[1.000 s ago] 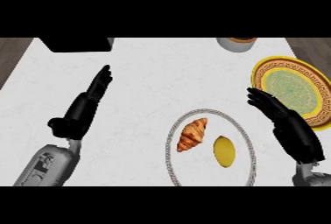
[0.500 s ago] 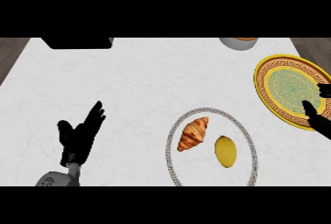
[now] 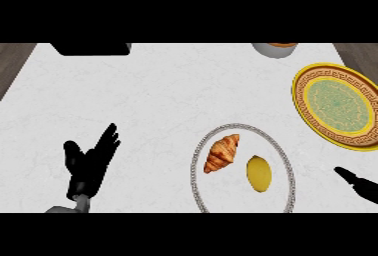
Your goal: Pick the lemon from the placemat and place it in the plate
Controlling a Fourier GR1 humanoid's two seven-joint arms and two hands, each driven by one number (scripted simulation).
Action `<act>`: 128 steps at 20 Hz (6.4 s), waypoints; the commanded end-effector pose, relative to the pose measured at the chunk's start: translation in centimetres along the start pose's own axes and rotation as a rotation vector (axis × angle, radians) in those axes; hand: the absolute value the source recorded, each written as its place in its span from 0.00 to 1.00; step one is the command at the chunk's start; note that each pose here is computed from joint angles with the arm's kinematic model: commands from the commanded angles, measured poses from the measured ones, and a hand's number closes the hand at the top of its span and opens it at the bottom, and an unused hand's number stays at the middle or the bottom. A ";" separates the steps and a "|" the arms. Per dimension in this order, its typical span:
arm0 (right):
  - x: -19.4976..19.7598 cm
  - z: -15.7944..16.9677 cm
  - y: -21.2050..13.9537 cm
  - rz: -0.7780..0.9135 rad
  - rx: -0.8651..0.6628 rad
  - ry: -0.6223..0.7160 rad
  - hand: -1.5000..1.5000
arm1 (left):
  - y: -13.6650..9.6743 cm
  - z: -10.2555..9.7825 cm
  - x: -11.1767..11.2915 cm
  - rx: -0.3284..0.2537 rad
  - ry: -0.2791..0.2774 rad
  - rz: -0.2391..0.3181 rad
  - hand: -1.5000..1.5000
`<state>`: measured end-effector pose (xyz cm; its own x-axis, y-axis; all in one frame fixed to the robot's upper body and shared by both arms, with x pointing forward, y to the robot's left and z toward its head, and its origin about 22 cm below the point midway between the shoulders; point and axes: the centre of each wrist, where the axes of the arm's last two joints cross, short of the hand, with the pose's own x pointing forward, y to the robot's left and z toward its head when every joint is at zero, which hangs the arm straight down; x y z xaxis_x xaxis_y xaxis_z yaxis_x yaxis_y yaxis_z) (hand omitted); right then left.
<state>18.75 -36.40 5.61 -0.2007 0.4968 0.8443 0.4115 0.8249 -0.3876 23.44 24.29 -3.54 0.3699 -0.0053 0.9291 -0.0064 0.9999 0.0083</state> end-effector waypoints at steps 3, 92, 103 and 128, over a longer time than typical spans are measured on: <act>1.6 -0.1 -1.9 0.283 0.322 0.126 0.00 | -0.9 0.3 0.2 -0.009 0.004 0.011 0.50; 6.1 7.4 4.6 0.234 0.162 -0.086 1.00 | -0.3 -0.9 -0.1 -0.002 0.015 0.017 0.50; -1.7 -4.4 1.0 0.169 -0.075 -0.028 1.00 | -1.1 0.0 -1.2 -0.033 0.007 -0.004 0.50; -10.5 -14.6 -2.3 0.406 0.140 0.225 0.00 | -1.6 -0.6 1.9 -0.079 -0.029 -0.031 0.50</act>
<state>32.93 -47.39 3.52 0.1110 0.7165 0.6887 0.4046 0.6003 -0.6899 24.66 22.49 -2.48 0.3457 -0.0306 0.9378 0.0782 0.9969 0.0037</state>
